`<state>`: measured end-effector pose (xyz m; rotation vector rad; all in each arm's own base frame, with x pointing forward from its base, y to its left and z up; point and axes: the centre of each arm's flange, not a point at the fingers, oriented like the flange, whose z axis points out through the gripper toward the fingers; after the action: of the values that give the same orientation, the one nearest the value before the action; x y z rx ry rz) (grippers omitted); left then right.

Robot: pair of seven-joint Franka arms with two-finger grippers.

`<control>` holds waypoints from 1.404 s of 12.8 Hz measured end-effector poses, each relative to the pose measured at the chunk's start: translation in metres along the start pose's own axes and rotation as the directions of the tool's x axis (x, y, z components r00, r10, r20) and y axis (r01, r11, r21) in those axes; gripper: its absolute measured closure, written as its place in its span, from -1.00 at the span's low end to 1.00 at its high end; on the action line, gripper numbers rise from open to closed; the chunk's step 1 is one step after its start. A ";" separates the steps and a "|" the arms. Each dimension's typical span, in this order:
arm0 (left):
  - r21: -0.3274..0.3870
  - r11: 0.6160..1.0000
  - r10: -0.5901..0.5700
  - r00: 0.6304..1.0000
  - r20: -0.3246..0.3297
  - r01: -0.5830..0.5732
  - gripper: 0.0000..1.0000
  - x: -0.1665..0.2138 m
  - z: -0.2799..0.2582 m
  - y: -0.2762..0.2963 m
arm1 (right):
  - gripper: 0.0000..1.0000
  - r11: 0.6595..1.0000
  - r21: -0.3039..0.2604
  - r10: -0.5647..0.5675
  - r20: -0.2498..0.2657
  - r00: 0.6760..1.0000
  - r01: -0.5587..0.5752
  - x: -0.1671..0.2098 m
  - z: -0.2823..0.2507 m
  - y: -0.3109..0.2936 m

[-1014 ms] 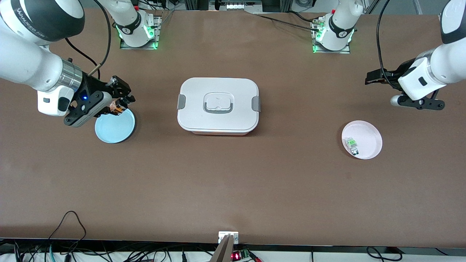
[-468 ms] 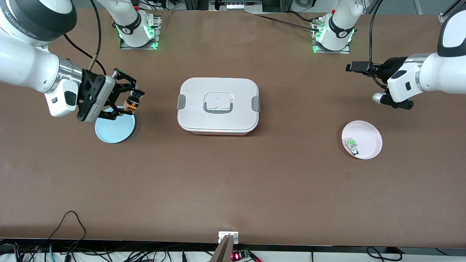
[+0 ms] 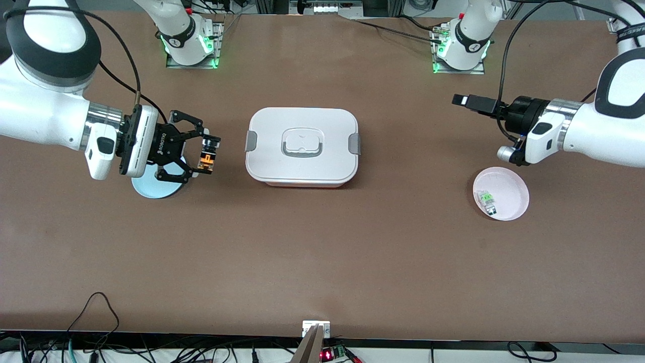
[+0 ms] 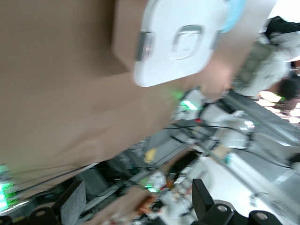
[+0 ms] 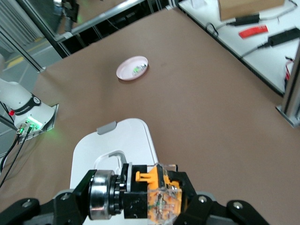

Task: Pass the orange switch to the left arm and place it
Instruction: 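Carry the switch over the white box while the left gripper approaches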

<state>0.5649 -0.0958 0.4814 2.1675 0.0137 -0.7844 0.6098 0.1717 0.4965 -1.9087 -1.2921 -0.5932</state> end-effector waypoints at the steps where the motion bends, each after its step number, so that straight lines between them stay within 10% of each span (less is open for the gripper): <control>1: -0.059 0.998 0.001 1.000 -0.015 -0.002 -1.00 0.012 0.002 0.002 | -0.45 0.999 0.019 -0.037 -0.035 0.999 0.037 -0.004 0.006 0.002; 9: -0.350 0.936 -0.044 0.973 -0.227 -0.039 -1.00 0.098 0.072 0.058 | -0.45 0.963 0.163 -0.144 -0.364 0.920 0.215 0.023 0.093 -0.021; 18: -0.438 0.898 -0.198 0.916 -0.348 0.028 -0.98 0.109 0.151 0.123 | -0.45 0.976 0.138 -0.082 -0.481 0.873 0.168 0.055 0.195 -0.060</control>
<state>0.6054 -0.3104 0.4362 1.8715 0.4799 -0.3581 0.5693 0.3701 0.4347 -1.4207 -1.1065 -0.9167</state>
